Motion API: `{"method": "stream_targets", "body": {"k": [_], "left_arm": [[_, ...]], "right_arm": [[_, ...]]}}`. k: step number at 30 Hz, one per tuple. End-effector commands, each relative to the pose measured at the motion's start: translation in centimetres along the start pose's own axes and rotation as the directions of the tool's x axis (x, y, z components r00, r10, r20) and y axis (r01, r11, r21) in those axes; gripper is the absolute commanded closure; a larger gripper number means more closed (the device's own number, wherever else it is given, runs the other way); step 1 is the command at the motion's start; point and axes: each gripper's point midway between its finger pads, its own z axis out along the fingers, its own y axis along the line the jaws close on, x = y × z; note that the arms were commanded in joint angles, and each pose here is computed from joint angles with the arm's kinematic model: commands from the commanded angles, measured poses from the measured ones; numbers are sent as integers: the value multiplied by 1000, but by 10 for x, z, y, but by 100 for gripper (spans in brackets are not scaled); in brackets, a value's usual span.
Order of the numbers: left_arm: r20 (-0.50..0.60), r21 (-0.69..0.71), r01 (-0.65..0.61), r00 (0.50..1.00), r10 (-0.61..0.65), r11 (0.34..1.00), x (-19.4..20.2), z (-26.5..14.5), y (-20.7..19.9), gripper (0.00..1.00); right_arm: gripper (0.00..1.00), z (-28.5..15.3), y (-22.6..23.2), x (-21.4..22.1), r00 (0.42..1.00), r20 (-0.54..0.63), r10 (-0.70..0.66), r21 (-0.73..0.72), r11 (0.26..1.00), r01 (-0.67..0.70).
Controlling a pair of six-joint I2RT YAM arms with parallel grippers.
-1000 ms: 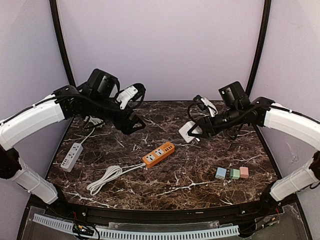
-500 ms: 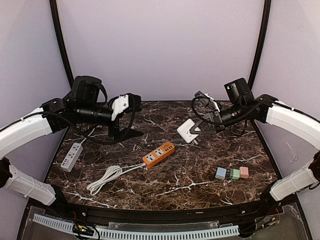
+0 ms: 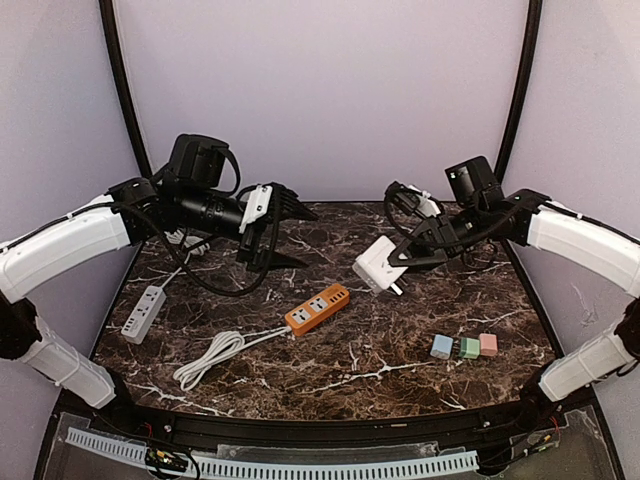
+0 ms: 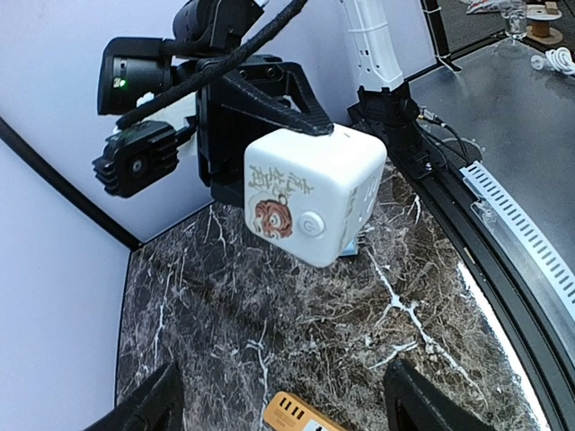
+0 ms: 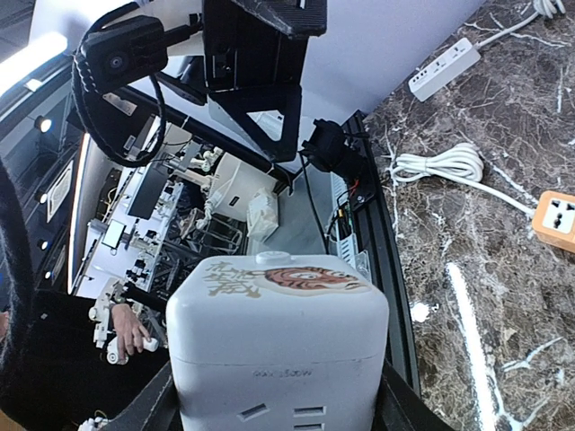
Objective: Insert the plug
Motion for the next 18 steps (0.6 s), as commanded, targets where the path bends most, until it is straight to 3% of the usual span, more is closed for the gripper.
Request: {"method": "stream_targets", "body": {"k": [1,18], "left_arm": [[107,93,-50,994,39,994,-23,2,-10,24],[238,265,-5,969,-60,964,-38,35,-21,25]], "right_arm": [[91,4,16,-6,999,-24,-27,-106,994,24],[91,29,17,-21,995,-85,-48,-158,987,34]]}}
